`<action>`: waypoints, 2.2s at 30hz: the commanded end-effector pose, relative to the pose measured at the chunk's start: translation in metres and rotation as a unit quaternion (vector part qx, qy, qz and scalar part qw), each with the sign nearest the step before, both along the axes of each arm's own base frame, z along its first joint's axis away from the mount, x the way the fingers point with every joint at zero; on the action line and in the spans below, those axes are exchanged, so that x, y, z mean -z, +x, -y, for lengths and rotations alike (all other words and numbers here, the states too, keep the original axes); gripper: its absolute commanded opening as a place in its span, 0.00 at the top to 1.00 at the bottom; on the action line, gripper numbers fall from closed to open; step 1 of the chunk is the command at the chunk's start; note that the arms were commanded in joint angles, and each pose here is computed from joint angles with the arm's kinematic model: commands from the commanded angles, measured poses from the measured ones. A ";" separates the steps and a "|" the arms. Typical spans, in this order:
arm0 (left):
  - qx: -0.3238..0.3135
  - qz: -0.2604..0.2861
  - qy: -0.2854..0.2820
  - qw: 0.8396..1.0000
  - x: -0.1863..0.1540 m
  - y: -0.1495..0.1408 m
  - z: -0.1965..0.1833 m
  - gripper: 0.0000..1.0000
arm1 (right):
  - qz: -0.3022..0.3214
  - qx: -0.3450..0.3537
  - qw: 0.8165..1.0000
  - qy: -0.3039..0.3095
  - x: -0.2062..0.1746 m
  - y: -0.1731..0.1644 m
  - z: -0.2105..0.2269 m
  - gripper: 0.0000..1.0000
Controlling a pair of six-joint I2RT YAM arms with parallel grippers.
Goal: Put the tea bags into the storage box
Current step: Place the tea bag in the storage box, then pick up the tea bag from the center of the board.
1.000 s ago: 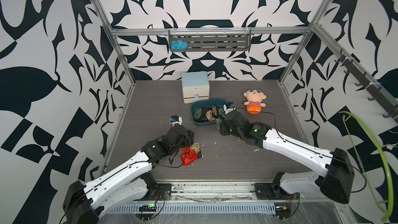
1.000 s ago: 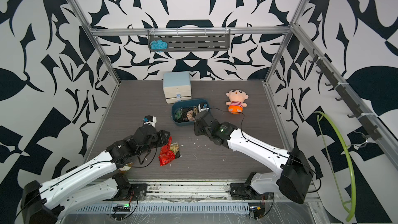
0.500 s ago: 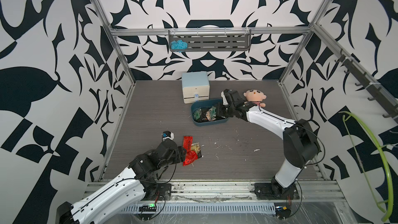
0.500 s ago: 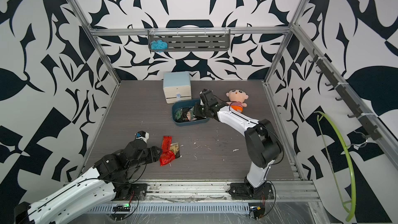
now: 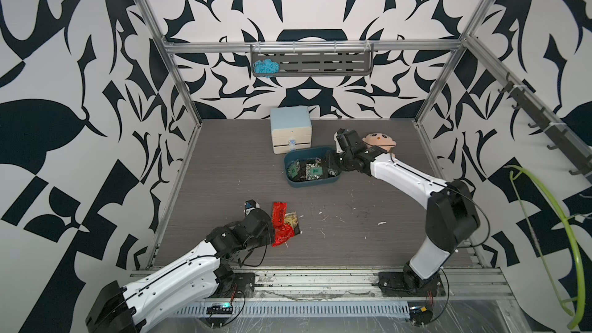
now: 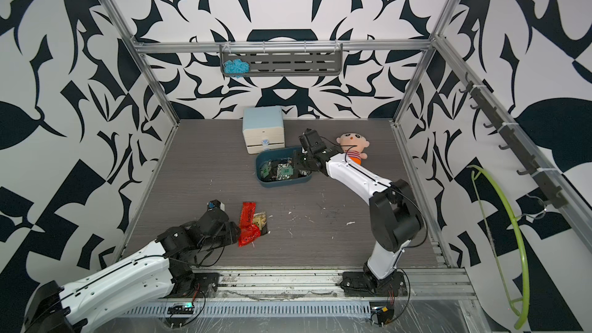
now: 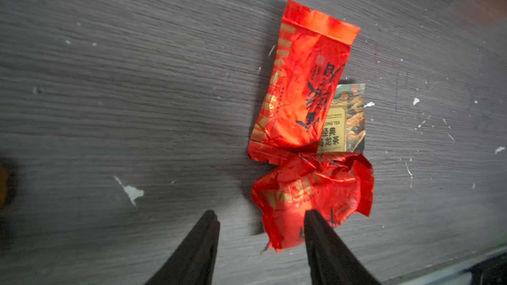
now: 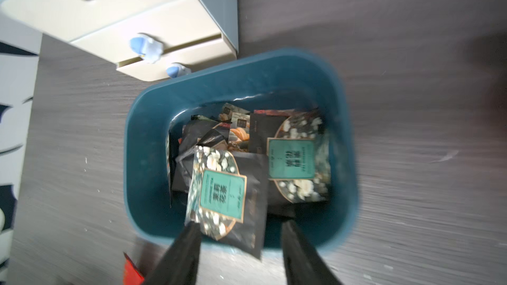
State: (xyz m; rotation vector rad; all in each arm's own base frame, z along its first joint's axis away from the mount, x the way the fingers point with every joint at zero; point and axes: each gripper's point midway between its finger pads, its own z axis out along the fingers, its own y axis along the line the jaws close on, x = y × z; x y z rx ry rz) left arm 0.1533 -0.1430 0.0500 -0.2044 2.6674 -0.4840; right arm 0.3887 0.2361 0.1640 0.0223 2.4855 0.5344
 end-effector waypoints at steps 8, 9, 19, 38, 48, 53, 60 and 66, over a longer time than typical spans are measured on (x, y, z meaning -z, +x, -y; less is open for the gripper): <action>-0.017 0.040 0.012 0.999 0.005 0.026 0.008 0.39 | 0.009 -0.069 0.996 0.059 -0.012 -0.092 -0.017 0.37; -0.017 0.038 0.012 0.999 0.005 0.028 0.010 0.39 | 0.004 -0.079 0.994 0.069 -0.008 -0.102 -0.025 0.37; -0.018 -0.003 0.015 1.000 0.028 0.029 0.023 0.43 | -0.065 -0.121 0.986 0.097 0.056 -0.161 -0.087 0.36; -0.022 -0.030 -0.004 0.999 0.049 0.019 0.026 0.63 | -0.144 -0.093 0.979 0.108 0.126 -0.177 -0.135 0.57; -0.022 -0.042 0.001 0.999 0.057 0.018 0.027 0.65 | -0.150 -0.096 0.977 0.120 0.130 -0.178 -0.151 0.70; -0.025 -0.041 -0.001 0.999 0.058 0.019 0.028 0.66 | -0.143 -0.090 0.978 0.120 0.129 -0.174 -0.150 0.81; -0.026 -0.034 0.004 0.999 0.051 0.022 0.027 0.65 | -0.129 -0.092 0.982 0.106 0.122 -0.171 -0.147 1.00; -0.027 -0.006 0.012 1.000 0.029 0.026 0.019 0.59 | -0.075 -0.086 0.993 0.009 0.099 -0.161 -0.109 1.00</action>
